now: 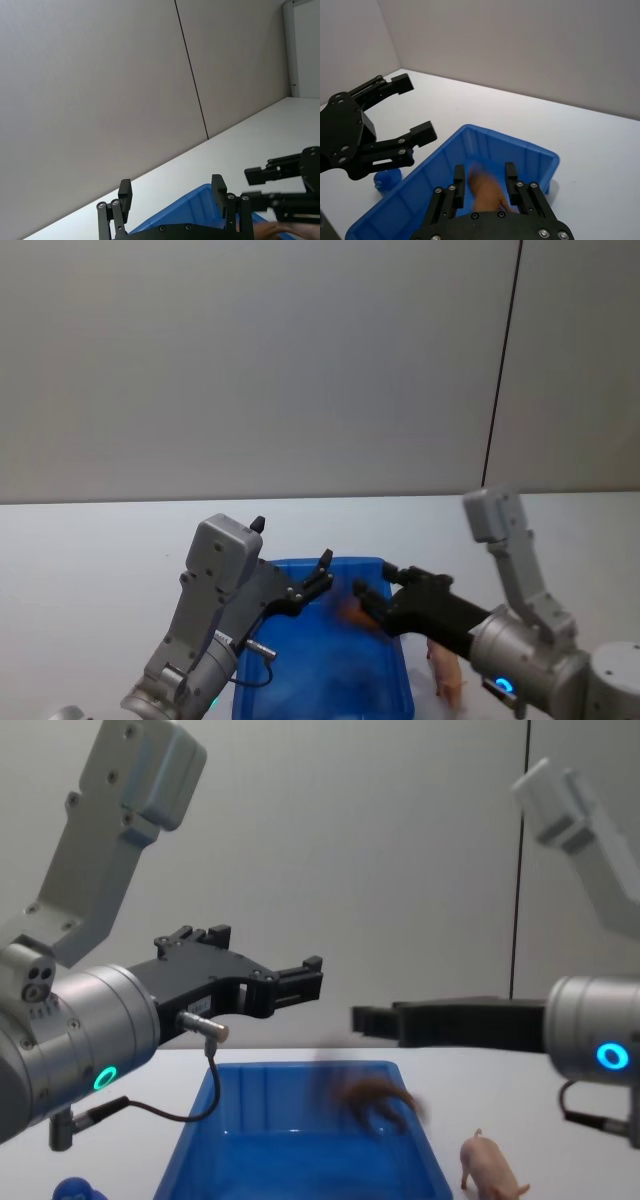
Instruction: Pick up the two dolls from the table and place them into the box.
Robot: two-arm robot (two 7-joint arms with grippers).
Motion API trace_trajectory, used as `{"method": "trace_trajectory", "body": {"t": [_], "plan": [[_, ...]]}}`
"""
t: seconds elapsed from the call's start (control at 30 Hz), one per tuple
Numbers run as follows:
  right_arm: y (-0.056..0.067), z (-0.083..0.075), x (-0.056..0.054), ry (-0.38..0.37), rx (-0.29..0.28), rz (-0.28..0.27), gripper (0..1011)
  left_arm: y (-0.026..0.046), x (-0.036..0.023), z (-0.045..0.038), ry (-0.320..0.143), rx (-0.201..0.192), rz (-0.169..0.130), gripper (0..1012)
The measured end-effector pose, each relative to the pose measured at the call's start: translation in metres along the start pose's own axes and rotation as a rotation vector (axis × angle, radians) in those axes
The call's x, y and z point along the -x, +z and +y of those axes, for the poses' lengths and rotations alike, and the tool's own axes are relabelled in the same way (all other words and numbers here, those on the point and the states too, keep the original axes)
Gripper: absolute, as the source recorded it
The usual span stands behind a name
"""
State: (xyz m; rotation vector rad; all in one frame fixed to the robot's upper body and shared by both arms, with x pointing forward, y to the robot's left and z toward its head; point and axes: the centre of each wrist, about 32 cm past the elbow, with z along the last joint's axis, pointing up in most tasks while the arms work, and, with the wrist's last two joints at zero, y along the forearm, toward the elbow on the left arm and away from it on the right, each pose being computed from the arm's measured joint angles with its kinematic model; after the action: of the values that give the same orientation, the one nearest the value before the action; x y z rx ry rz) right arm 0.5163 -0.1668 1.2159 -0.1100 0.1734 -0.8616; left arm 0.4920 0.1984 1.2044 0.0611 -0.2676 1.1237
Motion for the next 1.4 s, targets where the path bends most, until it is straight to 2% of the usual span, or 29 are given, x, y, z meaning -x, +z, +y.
{"method": "trace_trajectory", "body": {"t": [0.17,0.2,0.27,0.3,0.33,0.4,0.43,0.47,0.5,0.57,0.63,0.97,1.17,1.4], "plan": [[-0.001,0.01,0.005,0.027,0.027,0.002,628,0.0,0.0,0.0,0.0,0.0,0.0,1001],[-0.001,0.011,0.006,0.029,0.03,0.002,628,0.0,0.0,0.0,0.0,0.0,0.0,1001],[-0.002,0.012,0.006,0.031,0.034,0.001,710,0.0,0.0,0.0,0.0,0.0,0.0,1001],[-0.002,0.012,0.006,0.031,0.038,0.001,710,0.0,0.0,0.0,0.0,0.0,0.0,1001],[-0.002,0.012,0.006,0.03,0.039,0.0,768,0.0,0.0,0.0,0.0,0.0,0.0,1001],[-0.002,0.012,0.005,0.028,0.041,-0.002,841,0.0,0.0,0.0,0.0,0.0,0.0,1001],[-0.003,0.011,0.004,0.027,0.042,-0.003,841,0.0,0.0,0.0,0.0,0.0,0.0,1001],[-0.003,0.011,0.004,0.025,0.042,-0.004,896,0.0,0.0,0.0,0.0,0.0,0.0,1001],[-0.004,0.009,0.002,0.02,0.043,-0.006,896,0.0,0.0,0.0,0.0,0.0,0.0,1001],[-0.004,0.005,-0.001,0.01,0.041,-0.011,973,0.0,0.0,0.0,0.0,0.0,0.0,1001],[-0.005,0.002,-0.003,0.003,0.038,-0.013,1000,0.0,0.0,0.0,0.0,0.0,0.0,1001],[-0.011,-0.023,-0.014,-0.071,0.013,-0.017,1001,0.0,0.0,0.0,0.0,0.0,0.0,1001],[-0.019,-0.04,-0.015,-0.125,0.01,-0.005,1001,0.0,0.0,0.0,0.0,0.0,0.0,1001],[-0.031,-0.055,-0.013,-0.163,0.035,0.009,1001,0.0,0.0,0.0,0.0,0.0,0.0,1001]]}}
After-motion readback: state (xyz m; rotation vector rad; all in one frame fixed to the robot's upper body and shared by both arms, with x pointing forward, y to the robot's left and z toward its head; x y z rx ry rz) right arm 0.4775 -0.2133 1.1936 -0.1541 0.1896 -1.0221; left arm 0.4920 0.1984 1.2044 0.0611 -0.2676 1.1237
